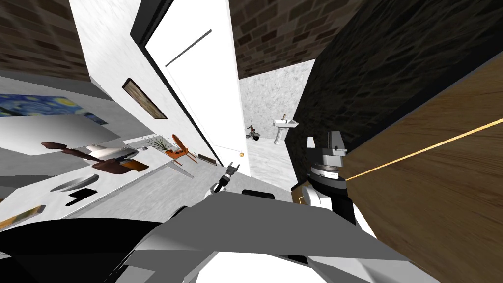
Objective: Pull the door open
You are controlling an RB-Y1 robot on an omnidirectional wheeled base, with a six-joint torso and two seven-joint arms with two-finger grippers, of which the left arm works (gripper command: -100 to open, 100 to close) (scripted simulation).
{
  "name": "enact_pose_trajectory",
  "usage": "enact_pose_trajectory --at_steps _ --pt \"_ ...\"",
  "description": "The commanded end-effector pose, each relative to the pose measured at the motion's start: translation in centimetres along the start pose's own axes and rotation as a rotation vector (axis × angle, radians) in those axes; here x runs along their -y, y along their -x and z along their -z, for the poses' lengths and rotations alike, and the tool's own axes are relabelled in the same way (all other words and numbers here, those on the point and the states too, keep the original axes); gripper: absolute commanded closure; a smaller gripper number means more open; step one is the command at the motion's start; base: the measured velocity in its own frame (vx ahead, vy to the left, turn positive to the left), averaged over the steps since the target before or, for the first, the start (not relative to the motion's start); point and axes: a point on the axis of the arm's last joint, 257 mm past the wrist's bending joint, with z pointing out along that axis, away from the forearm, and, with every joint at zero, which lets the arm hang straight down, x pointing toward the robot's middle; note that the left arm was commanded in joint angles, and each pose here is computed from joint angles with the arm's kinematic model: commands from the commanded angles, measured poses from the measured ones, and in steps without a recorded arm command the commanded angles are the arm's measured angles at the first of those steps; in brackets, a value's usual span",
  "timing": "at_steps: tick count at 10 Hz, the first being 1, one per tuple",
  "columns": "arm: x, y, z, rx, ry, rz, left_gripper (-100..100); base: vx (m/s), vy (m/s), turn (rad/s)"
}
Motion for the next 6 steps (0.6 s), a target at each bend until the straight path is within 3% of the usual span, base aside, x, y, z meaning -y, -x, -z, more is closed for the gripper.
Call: enact_pose_trajectory --at_steps 1,6 --pt "-1.1 0.0 0.84 0.001 0.021 0.001 -100 0.183 -0.12 -0.18" --pt "-7.1 -0.2 5.1 0.0 0.136 0.0 -100 0.189 -0.086 -0.229"
